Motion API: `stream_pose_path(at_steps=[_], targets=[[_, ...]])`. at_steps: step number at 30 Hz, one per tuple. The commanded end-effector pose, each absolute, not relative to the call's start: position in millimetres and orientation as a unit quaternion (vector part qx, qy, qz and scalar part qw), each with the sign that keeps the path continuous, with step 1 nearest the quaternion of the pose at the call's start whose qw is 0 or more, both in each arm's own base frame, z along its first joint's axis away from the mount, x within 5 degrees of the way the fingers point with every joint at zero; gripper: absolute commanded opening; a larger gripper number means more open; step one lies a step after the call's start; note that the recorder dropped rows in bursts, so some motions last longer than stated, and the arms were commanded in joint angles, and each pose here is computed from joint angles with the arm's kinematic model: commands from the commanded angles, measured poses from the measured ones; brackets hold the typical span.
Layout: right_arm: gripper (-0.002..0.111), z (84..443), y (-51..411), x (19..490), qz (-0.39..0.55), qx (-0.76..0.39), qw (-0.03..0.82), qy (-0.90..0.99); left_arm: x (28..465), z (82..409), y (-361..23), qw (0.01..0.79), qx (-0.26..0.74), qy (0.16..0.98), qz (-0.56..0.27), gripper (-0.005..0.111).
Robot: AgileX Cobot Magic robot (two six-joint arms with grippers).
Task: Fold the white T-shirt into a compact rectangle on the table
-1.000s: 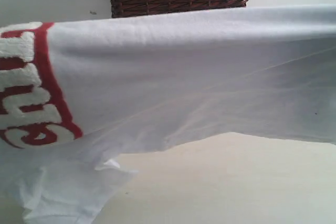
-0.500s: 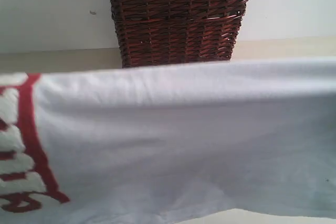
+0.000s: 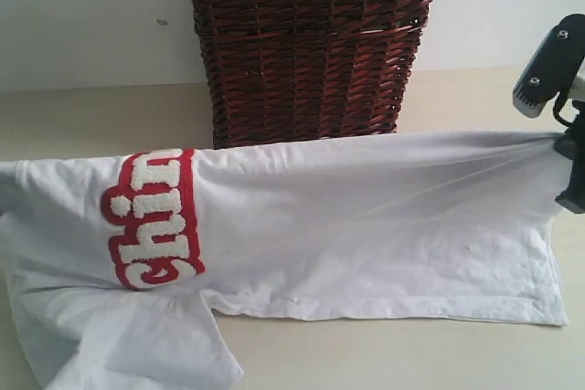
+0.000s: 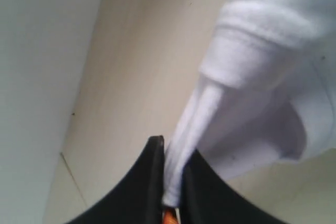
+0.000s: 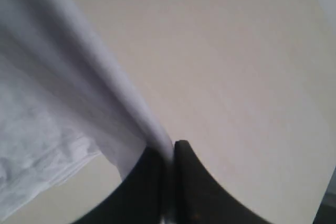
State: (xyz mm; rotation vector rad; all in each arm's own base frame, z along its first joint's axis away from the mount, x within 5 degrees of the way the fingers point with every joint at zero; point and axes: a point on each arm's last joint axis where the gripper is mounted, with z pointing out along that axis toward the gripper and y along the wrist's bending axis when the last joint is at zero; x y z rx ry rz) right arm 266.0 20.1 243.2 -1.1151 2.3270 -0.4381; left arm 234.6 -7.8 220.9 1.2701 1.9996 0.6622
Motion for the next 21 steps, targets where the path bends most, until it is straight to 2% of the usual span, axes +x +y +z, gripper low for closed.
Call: stream_pose_path(at_steps=[1,5,9,13,16,17,18,19,20,21], targets=[[0.009,229.9,24.4,287.6,-0.168,-0.421,0.305,0.838,259.3,212.9,-3.5,0.371,0.46,0.776,0.221,0.024],[0.024,227.6,26.9,304.3,-0.165,-0.402,0.375,0.819,277.6,216.5,0.7,0.39,0.429,0.787,0.21,0.053],[0.034,229.0,19.8,317.4,-0.155,-0.348,0.434,0.817,290.2,217.8,8.7,0.397,0.387,0.808,0.202,0.055],[0.034,225.8,10.4,325.7,-0.145,-0.308,0.432,0.835,293.7,214.4,11.3,0.406,0.37,0.814,0.189,0.051],[0.034,225.9,7.4,327.8,-0.123,-0.258,0.44,0.851,294.2,213.1,10.6,0.417,0.331,0.83,0.166,0.039],[0.033,227.5,6.8,328.6,-0.102,-0.212,0.44,0.867,294.1,213.7,9.0,0.429,0.27,0.852,0.134,0.024],[0.032,227.6,6.2,328.4,-0.094,-0.193,0.435,0.875,294.0,213.5,7.2,0.433,0.234,0.863,0.114,0.017],[0.022,228.3,4.1,327.2,-0.079,-0.147,0.412,0.896,293.0,212.0,1.3,0.431,0.18,0.88,0.084,0.0],[0.016,228.4,2.9,326.3,-0.077,-0.133,0.395,0.906,292.2,210.9,-1.8,0.425,0.172,0.885,0.08,0.0],[0.0,228.1,0.8,324.8,-0.074,-0.114,0.348,0.928,291.0,210.6,-11.9,0.404,0.174,0.894,0.085,0.0]])
